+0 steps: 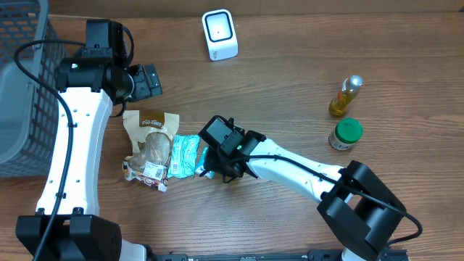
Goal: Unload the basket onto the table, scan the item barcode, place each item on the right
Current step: 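Close the right gripper on the teal tissue pack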
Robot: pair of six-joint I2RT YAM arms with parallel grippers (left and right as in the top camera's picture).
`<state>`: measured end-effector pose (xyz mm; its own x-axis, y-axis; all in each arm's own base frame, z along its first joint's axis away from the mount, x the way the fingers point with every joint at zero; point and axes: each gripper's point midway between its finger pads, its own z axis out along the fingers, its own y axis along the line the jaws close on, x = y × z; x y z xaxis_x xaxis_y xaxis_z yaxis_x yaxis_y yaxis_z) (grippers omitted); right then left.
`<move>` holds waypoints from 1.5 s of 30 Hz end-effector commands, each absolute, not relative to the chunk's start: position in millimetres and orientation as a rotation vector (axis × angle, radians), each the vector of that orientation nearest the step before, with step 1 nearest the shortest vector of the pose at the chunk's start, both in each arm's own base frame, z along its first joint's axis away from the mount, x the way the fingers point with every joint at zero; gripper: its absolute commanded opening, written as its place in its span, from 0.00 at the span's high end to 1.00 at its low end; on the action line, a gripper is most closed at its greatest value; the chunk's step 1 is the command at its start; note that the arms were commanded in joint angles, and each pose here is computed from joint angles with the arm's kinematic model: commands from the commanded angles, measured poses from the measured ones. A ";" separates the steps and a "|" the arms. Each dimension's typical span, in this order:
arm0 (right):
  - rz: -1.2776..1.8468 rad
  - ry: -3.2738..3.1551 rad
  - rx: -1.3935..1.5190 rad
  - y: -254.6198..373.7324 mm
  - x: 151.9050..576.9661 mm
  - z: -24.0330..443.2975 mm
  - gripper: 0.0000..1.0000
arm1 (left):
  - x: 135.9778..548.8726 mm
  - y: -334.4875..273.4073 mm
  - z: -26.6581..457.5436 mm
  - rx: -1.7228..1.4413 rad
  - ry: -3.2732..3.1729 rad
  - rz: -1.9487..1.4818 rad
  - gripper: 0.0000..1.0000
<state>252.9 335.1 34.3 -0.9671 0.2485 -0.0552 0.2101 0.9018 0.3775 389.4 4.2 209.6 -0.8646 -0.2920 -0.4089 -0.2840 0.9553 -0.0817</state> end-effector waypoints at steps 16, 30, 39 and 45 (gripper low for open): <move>0.554 2.887 0.409 330.7 253.9 13.4 0.64 | 391.7 6.7 216.7 -0.397 2.659 -0.013 0.01; 0.548 2.861 0.409 330.7 258.3 14.5 0.95 | 391.8 6.7 216.7 -0.397 2.659 -0.013 0.00; 0.546 2.862 0.408 330.5 258.1 14.3 0.96 | 391.7 6.7 216.7 -0.397 2.659 -0.013 0.01; 0.545 2.863 0.408 330.4 258.0 14.2 0.95 | 391.8 6.7 216.7 -0.397 2.659 -0.013 0.00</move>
